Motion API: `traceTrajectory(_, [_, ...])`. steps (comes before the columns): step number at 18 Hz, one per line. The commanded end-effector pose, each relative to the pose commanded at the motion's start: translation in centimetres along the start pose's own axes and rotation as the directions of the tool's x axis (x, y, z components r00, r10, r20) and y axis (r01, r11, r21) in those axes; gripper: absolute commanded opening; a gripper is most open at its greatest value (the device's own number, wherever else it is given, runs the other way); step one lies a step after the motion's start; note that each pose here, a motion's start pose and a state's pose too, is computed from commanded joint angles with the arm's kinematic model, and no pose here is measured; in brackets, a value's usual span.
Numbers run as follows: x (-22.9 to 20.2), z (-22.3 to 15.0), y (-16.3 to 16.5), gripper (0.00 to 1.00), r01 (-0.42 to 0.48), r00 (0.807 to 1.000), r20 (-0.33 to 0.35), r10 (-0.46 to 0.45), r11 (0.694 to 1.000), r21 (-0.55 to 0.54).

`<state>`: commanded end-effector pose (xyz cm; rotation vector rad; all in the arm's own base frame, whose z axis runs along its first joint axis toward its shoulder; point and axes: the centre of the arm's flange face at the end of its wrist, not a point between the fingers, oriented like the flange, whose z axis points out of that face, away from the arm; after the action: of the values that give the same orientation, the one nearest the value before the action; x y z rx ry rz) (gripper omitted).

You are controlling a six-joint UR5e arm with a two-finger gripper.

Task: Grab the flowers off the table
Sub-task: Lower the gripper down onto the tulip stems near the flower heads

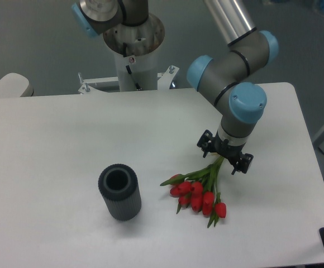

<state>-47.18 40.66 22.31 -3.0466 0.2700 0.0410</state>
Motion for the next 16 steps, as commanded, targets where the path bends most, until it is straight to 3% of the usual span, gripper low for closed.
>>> traceTrajectory(16, [1.7, 2.8, -0.2, 1.0, -0.006, 1.0, 0.016, 0.006, 1.0, 0.006])
